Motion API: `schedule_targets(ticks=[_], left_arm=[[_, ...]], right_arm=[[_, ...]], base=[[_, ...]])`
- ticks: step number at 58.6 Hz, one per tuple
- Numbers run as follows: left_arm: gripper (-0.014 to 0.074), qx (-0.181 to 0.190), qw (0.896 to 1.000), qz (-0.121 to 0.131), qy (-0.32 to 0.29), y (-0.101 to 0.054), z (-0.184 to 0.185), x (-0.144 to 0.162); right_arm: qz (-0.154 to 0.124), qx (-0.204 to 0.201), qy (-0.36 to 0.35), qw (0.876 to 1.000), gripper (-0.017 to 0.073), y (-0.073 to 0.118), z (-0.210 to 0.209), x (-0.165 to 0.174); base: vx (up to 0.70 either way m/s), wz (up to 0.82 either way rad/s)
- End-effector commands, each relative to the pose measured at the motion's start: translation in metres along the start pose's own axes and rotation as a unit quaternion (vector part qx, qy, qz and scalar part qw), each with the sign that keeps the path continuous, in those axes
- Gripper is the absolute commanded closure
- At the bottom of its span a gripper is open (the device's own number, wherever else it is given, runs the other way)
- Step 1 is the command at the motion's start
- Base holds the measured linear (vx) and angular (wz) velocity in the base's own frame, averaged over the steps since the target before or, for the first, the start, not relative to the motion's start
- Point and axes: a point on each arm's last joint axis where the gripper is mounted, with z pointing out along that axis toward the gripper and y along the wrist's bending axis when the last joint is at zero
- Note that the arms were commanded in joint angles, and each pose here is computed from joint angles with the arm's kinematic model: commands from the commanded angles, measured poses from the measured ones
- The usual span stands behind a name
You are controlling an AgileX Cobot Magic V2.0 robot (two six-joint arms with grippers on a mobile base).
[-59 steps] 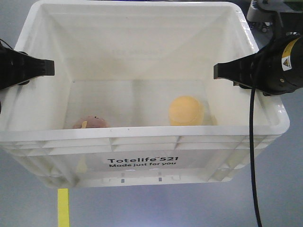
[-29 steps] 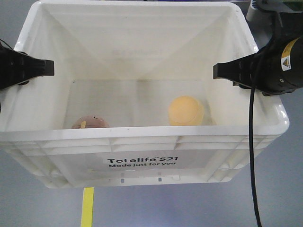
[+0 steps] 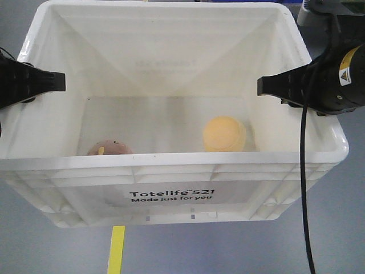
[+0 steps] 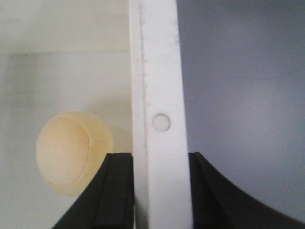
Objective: Place moving items into box and shelve
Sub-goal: 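Hold the tote with both grippers while the base drives away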
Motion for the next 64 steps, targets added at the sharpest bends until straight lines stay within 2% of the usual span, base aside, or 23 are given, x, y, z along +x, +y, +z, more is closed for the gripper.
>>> schedule_targets(ticks=[1,36,64], left_arm=[[0.0447,0.013,0.996,0.022,-0.091,0.0014,-0.0216,-0.02],[0.0447,0.013,0.996,0.022,-0.091,0.0014,-0.0216,-0.02],[0.0447,0.013,0.996,0.022,-0.091,0.0014,-0.0216,-0.02]], right_arm=[[-0.012,0.008,-0.093,0.996,0.0499,-0.0101,-0.022,-0.0196],[-0.012,0.008,-0.093,0.996,0.0499,-0.0101,-0.022,-0.0196],[-0.012,0.008,-0.093,0.996,0.0499,-0.0101,-0.022,-0.0196]], base=[[0.05,0.15],[0.1,0.13],[0.27,0.03]])
